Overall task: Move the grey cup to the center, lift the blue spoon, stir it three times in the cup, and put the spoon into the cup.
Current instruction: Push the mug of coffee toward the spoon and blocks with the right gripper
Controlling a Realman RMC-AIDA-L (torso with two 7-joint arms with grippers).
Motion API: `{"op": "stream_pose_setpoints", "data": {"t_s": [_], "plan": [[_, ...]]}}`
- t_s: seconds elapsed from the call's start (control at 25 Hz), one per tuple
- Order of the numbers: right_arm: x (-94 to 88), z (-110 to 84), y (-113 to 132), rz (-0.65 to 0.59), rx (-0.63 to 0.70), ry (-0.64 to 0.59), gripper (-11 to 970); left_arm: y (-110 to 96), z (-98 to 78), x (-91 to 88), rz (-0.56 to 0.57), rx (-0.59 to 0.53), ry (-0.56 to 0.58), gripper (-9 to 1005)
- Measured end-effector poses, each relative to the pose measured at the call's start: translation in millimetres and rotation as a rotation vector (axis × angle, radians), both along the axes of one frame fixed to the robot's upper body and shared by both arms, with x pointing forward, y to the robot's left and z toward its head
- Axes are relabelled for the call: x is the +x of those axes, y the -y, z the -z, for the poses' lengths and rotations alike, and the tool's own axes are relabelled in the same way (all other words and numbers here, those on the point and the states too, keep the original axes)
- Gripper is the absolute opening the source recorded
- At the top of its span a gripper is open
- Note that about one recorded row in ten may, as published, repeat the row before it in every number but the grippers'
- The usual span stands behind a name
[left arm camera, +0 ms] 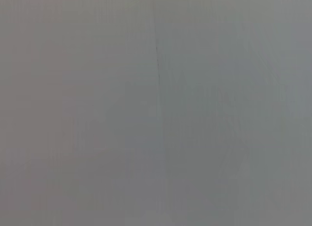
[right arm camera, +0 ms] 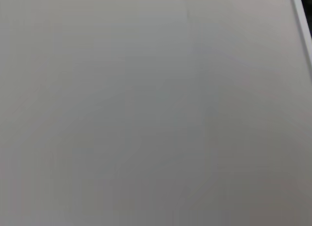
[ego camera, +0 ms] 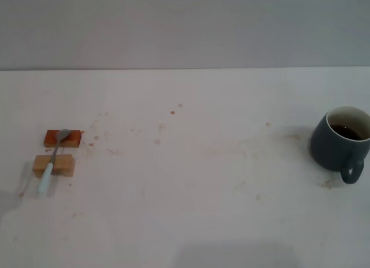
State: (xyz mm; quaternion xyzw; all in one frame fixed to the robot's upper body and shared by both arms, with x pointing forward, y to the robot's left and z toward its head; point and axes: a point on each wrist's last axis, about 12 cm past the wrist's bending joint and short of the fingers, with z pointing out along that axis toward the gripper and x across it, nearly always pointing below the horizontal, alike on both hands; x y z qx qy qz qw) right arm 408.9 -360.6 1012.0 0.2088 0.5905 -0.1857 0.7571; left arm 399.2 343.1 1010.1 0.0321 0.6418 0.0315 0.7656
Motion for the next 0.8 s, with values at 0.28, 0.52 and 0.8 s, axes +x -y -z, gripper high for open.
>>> {"op": "stream_pose_setpoints", "data": {"t_s": [0.28,0.52,0.8], "plan": [[15.8,5.4,3.8,-0.026,0.014,-0.070,-1,0.3,-0.2,0.7,0.002,0.000,0.001,830],[32.4,11.1,3.7,-0.061,0.043,-0.140,-1,0.6,-0.4,1.1,0.003,0.000,0.003,829],[62.8,15.2,-1.8,-0.122,0.077,-0.228,-1,1.4,-0.8,2.1,0.004,-0.002,0.006,827]]}}
